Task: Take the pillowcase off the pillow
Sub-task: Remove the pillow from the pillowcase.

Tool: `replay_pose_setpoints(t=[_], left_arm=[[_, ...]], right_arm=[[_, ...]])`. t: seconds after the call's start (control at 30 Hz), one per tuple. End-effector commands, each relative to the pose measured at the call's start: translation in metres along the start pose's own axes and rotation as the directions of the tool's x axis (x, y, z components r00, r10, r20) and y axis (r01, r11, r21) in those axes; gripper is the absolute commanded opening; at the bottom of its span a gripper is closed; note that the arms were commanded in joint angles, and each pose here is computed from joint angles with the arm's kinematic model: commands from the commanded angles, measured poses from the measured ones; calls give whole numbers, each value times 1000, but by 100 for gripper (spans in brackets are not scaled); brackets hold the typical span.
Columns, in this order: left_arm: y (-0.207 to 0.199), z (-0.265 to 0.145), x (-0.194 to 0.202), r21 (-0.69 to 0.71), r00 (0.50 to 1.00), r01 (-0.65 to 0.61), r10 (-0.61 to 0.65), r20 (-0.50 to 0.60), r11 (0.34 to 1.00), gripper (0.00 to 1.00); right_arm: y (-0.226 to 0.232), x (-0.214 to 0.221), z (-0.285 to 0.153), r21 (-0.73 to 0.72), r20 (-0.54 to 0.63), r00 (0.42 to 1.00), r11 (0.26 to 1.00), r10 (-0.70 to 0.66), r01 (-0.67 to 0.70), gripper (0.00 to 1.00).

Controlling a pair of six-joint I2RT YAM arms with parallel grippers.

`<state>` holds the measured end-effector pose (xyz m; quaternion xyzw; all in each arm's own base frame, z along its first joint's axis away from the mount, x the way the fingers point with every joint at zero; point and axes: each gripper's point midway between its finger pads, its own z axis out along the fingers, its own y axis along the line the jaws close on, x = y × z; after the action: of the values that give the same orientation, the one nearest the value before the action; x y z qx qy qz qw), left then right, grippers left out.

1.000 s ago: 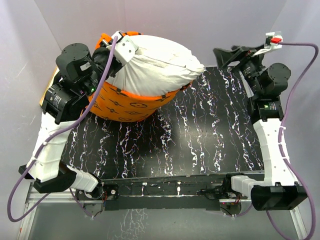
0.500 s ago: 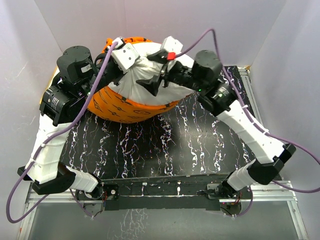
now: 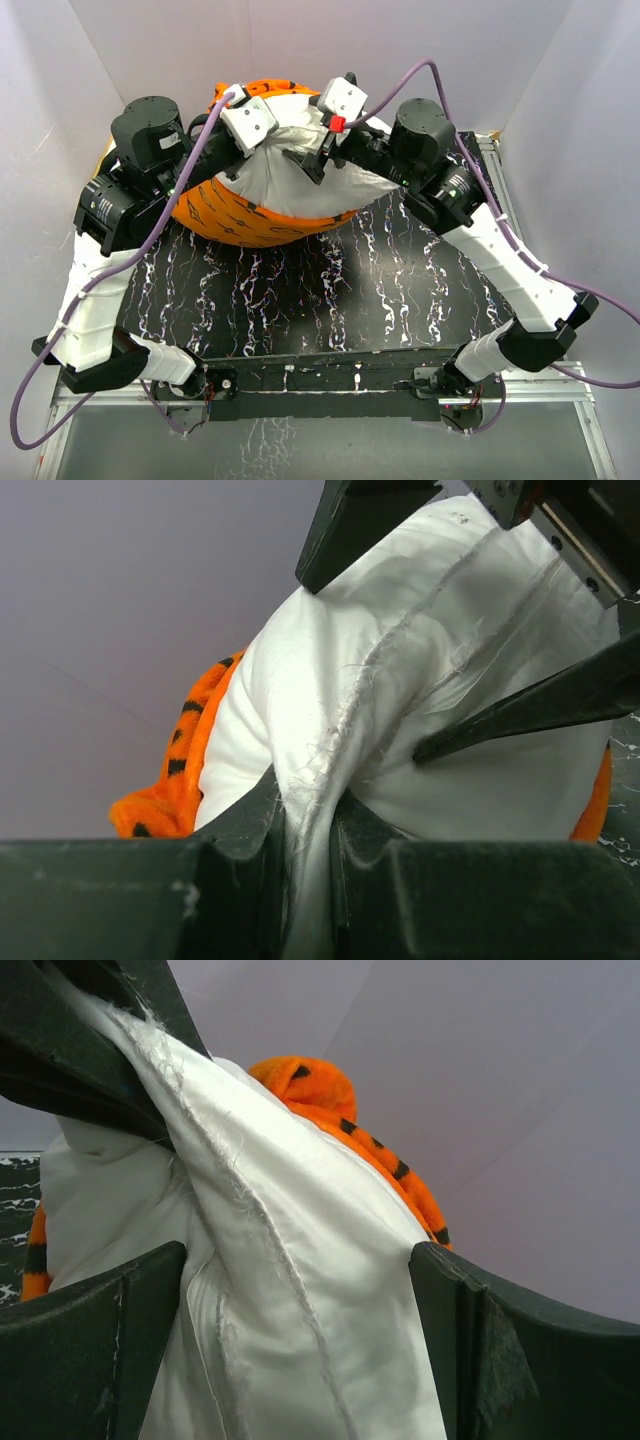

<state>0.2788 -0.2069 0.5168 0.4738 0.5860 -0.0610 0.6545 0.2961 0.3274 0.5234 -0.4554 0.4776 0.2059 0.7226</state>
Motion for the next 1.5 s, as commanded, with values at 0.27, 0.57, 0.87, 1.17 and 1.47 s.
replay_pose_setpoints(t=[0.27,0.57,0.87,1.17,1.47], left_arm=[[7,-4,-44,14,989,16,-18,147,1000,0],[12,3,-31,-34,989,100,-96,108,994,97],[21,22,41,-192,981,143,-164,-101,971,96],[34,46,93,-48,904,396,-399,-152,917,85],[-11,53,64,243,830,556,-549,-99,795,91]], right_arm=[[86,108,33,-311,-241,964,932,115,-189,98],[-22,140,-25,19,-56,914,916,401,-400,8],[8,162,-76,7,-92,924,928,372,-373,8],[14,175,-91,45,-121,912,920,393,-391,8],[19,180,-91,37,-137,894,904,426,-425,8]])
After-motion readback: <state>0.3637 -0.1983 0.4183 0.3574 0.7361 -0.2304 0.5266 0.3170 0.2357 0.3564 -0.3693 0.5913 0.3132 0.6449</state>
